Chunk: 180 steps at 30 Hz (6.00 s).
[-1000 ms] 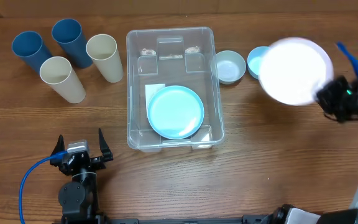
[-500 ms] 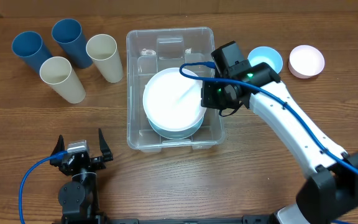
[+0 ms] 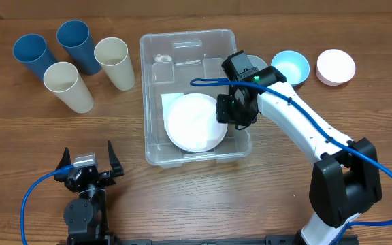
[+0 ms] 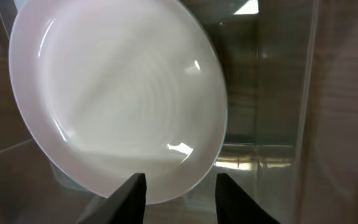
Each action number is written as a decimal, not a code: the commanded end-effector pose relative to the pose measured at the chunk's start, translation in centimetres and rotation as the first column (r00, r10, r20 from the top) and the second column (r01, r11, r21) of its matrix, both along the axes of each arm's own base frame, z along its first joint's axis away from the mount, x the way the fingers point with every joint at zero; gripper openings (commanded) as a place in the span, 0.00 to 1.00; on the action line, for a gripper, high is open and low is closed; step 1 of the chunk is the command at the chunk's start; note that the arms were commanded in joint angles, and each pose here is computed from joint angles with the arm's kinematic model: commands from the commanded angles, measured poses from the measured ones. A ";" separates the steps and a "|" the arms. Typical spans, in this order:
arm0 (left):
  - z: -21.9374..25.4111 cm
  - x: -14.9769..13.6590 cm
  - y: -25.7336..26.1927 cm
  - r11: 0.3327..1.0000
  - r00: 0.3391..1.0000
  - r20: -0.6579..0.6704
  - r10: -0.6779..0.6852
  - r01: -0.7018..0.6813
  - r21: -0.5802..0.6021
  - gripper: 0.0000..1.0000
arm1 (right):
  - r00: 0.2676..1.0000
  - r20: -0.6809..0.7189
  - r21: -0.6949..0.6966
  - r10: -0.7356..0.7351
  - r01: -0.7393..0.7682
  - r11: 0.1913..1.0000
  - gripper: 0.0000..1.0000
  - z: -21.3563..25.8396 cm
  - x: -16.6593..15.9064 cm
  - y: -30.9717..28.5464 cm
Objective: Pack container
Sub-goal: 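Carry the pink plate into the bin and release it on the stack, then move the right gripper to the light-blue bowl and grasp its rim, then carry the light-blue bowl into the bin's upper area and release it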
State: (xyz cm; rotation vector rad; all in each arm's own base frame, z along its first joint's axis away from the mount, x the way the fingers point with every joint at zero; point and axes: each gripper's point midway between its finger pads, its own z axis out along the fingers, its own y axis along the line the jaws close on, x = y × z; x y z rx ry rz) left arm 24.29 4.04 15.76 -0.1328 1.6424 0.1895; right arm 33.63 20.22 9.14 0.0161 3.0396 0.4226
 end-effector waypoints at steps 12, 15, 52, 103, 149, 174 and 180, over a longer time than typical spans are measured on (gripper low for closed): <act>0.1 0.0 0.0 1.000 1.000 0.006 -0.005 0.004 0.015 1.00 | 0.989 0.112 -0.182 -0.094 0.113 0.977 0.42 13.7 1.1 -5.5; 0.1 0.0 0.0 1.000 1.000 0.006 -0.005 0.004 0.015 1.00 | 0.982 0.023 -0.275 -0.187 0.186 0.943 0.46 11.8 -0.4 -8.6; 0.1 0.0 0.0 1.000 1.000 0.006 -0.005 0.004 0.015 1.00 | 0.680 0.239 0.009 -0.693 0.712 0.702 0.71 0.0 13.7 -22.1; 0.1 0.0 0.0 1.000 1.000 0.006 -0.005 0.004 0.015 1.00 | 0.931 0.362 -0.270 -0.044 0.149 0.951 0.04 0.5 15.9 0.9; 0.1 0.0 0.0 1.000 1.000 0.006 -0.005 0.004 0.015 1.00 | 0.925 0.198 -0.134 0.324 -0.302 0.944 0.20 -3.4 9.3 9.7; 0.1 0.0 0.0 1.000 1.000 0.006 -0.005 0.004 0.015 1.00 | 0.925 0.289 -0.164 0.246 -0.206 0.965 0.23 -1.2 13.3 7.1; 0.1 0.0 0.0 1.000 1.000 0.006 -0.005 0.004 0.015 1.00 | 0.915 0.243 -0.127 0.321 -0.298 0.946 0.20 -1.4 11.5 8.4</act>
